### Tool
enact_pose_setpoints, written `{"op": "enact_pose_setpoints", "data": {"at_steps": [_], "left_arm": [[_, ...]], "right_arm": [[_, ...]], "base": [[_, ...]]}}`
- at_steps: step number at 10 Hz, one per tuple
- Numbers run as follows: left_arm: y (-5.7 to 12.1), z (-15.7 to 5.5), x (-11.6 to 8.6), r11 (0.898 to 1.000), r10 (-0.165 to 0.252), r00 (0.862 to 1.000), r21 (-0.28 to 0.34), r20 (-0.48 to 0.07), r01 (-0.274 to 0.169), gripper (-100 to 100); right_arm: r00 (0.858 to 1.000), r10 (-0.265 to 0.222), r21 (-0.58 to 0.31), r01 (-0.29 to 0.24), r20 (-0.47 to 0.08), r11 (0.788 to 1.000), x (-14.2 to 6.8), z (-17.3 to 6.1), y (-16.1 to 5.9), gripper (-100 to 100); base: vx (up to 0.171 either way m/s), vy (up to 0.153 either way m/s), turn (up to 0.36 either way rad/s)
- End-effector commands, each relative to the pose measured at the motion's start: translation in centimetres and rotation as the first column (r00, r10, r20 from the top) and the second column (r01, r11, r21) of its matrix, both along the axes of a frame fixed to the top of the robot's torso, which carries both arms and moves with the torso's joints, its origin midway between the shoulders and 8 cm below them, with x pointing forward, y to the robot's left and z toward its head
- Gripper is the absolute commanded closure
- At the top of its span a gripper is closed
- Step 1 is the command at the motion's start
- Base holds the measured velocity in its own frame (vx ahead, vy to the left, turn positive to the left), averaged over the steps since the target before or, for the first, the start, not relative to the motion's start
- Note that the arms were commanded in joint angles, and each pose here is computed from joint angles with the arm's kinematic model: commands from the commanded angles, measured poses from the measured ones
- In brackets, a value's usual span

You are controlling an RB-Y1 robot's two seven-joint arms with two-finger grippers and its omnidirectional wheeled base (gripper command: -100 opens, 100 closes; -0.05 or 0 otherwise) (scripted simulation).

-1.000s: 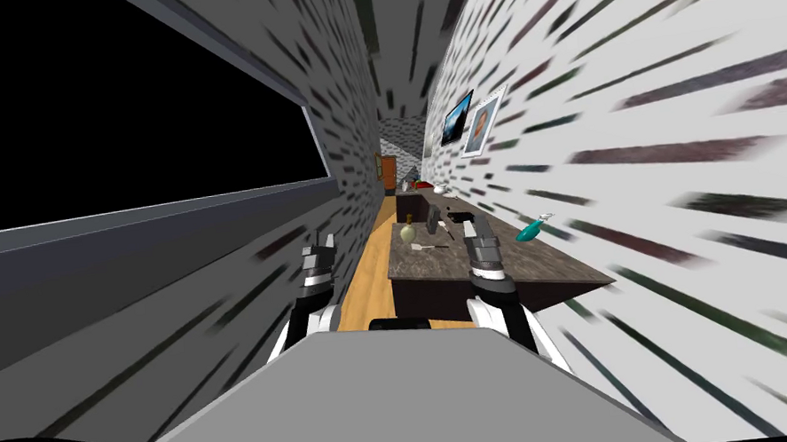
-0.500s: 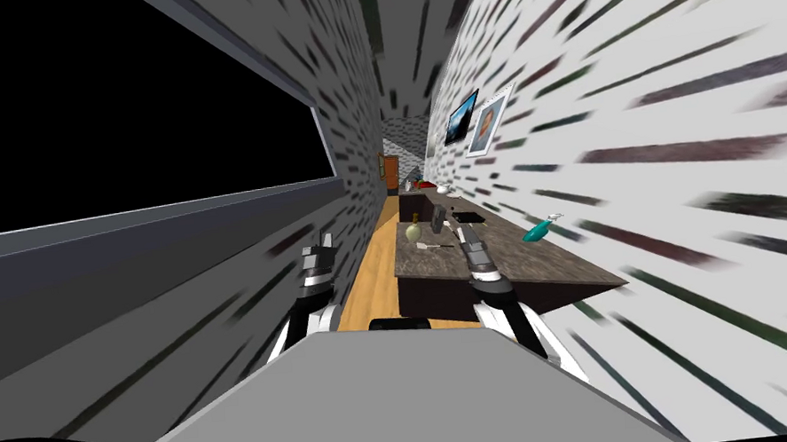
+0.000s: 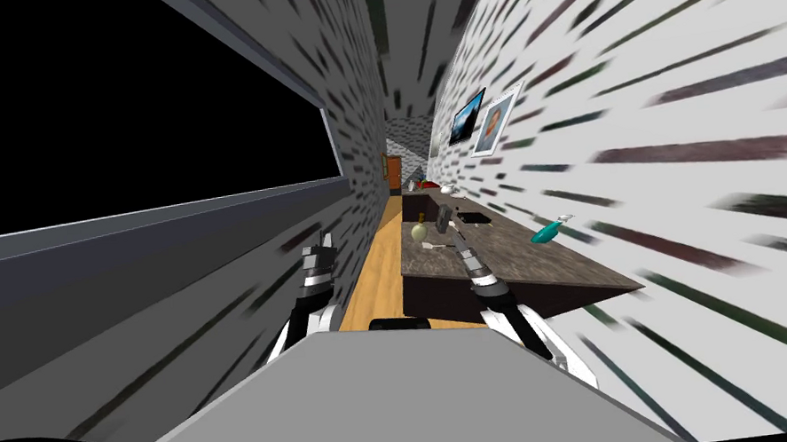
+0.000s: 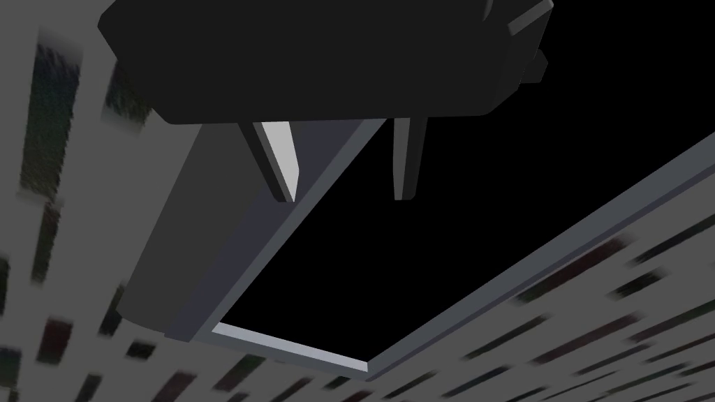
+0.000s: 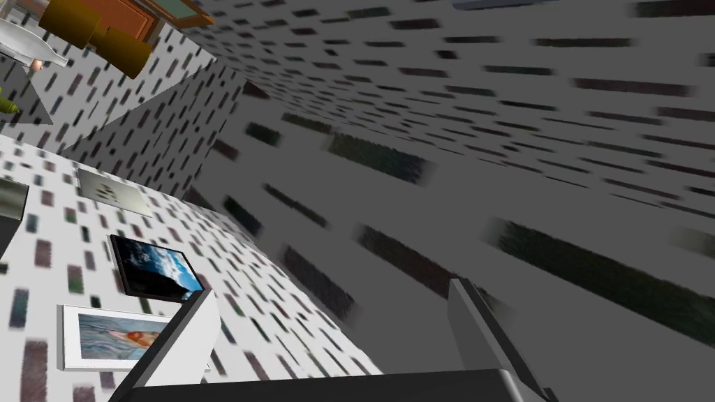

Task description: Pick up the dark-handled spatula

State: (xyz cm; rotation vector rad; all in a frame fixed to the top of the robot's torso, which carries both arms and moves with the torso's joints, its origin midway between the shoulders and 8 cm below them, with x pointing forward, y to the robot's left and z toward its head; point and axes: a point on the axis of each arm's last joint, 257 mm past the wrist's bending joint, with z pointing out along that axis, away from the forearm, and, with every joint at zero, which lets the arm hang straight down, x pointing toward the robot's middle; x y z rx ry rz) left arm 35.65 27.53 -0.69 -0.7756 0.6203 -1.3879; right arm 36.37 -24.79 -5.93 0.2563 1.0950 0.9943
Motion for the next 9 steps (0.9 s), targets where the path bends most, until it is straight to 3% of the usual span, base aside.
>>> {"op": "enact_pose_setpoints", "data": {"at_steps": [1,2,3,4,5,6,9], "left_arm": [[0.0,0.0,0.0,1.0,0.0,1.0,0.0,0.0,0.0,0],[0.0,0.0,0.0,1.0,0.0,1.0,0.0,0.0,0.0,0],[0.0,0.0,0.0,1.0,0.0,1.0,0.0,0.0,0.0,0],[0.0,0.0,0.0,1.0,0.0,1.0,0.0,0.0,0.0,0],[0.0,0.0,0.0,1.0,0.0,1.0,0.0,0.0,0.0,0],[0.0,0.0,0.0,1.0,0.0,1.0,0.0,0.0,0.0,0],[0.0,0.0,0.0,1.0,0.0,1.0,0.0,0.0,0.0,0]], "right_arm": [[1.0,0.006,-0.038,-0.007,-0.026,0.999,0.2,-1.0,0.0,-100],[0.997,0.002,-0.087,-0.009,-0.074,0.996,0.5,-3.2,-0.4,-100],[0.997,0.007,-0.098,-0.015,-0.076,0.995,0.4,-3.2,-0.4,-100],[0.992,0.002,-0.152,-0.021,-0.126,0.988,0.6,-5.5,-0.9,-100],[0.992,0.006,-0.162,-0.027,-0.128,0.986,0.6,-5.6,-0.9,-100],[0.985,-0.001,-0.215,-0.037,-0.172,0.976,0.6,-7.7,-1.4,-100],[0.973,-0.006,-0.297,-0.064,-0.229,0.953,0.5,-10.4,-2.4,-100]], "base": [[-0.007,0.042,0.032],[-0.003,0.053,0.069],[-0.001,0.042,0.031],[-0.01,0.046,0.07],[-0.007,0.042,0.041],[0.004,0.055,0.094],[0.008,0.053,0.055]]}}
